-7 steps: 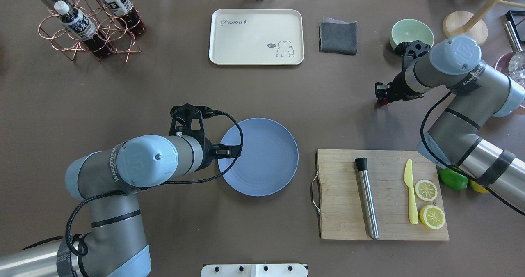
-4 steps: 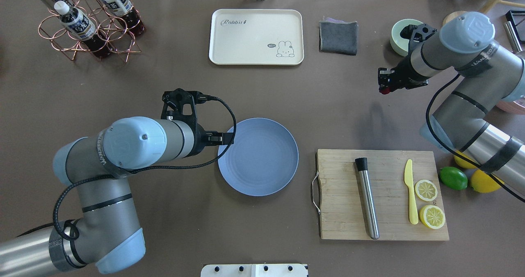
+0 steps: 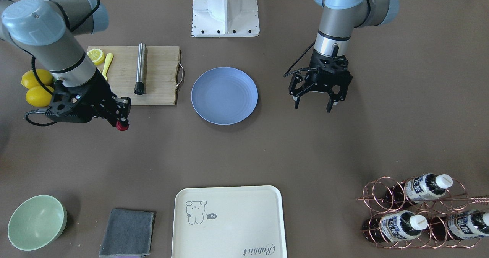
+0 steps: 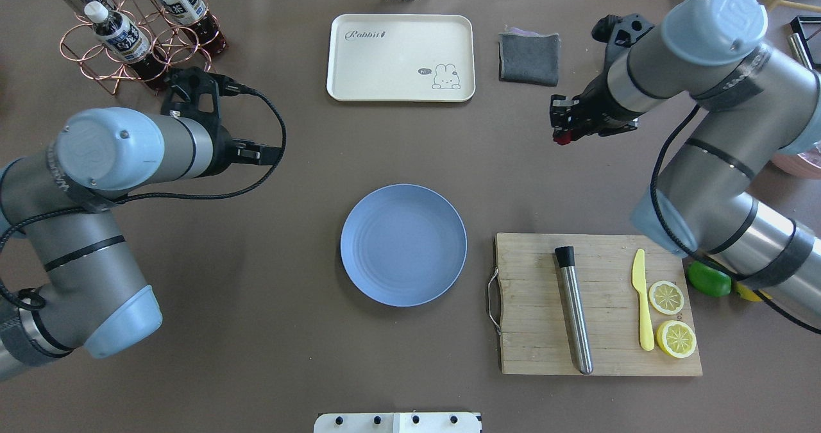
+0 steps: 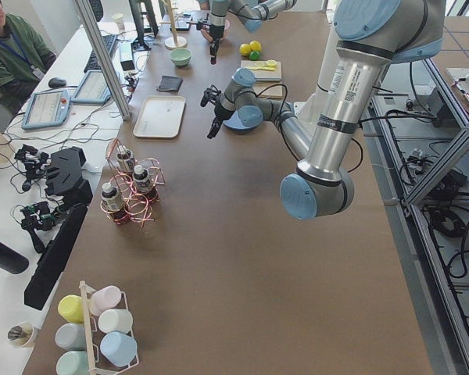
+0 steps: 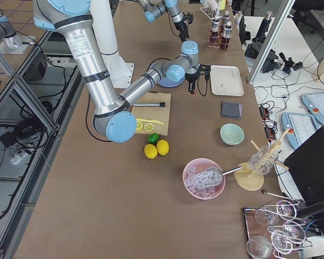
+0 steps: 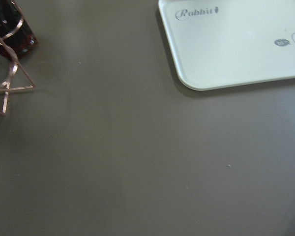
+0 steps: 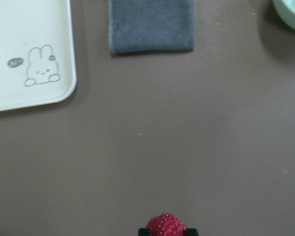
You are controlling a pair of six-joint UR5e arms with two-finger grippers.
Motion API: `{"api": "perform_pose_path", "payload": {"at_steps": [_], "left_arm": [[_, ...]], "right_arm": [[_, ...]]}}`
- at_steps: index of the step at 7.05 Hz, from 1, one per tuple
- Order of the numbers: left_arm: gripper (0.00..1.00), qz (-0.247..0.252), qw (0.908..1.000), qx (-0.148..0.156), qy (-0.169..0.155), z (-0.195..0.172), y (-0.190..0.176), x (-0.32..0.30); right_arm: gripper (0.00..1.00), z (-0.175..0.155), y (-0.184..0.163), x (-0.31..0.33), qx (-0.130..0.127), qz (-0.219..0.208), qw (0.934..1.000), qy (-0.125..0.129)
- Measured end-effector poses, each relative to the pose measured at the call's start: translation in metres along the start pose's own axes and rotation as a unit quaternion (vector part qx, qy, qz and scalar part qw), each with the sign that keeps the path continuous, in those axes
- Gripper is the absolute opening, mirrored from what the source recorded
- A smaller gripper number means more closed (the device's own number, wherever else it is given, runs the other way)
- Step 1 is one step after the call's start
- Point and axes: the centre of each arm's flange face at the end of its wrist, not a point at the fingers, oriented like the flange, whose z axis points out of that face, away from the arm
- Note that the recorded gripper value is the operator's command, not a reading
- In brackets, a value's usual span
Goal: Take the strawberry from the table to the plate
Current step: 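Carry the strawberry with the right gripper over the blue plate and lower it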
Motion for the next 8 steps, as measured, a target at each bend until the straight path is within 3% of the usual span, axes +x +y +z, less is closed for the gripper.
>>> {"api": "perform_pose_path", "payload": {"at_steps": [2, 4, 6, 8], "left_arm": [[0.98, 0.0, 0.9985, 0.041, -0.036, -0.013, -0.023, -0.045], [0.98, -0.024, 0.9958, 0.056, -0.069, -0.016, -0.048, -0.093], [0.97, -0.065, 0.9945, 0.008, -0.082, -0.019, -0.054, -0.165], [0.98, -0.067, 0.9917, -0.059, -0.092, -0.02, -0.026, -0.24]], "right_arm": [[0.0, 0.013, 0.063, -0.087, 0.015, -0.012, 0.9998, -0.009], [0.0, 0.021, 0.128, -0.17, 0.014, -0.045, 0.9989, -0.004], [0.0, 0.042, 0.18, -0.215, 0.008, -0.073, 0.9973, 0.001], [0.0, 0.068, 0.186, -0.228, 0.01, -0.087, 0.9961, 0.013]]}}
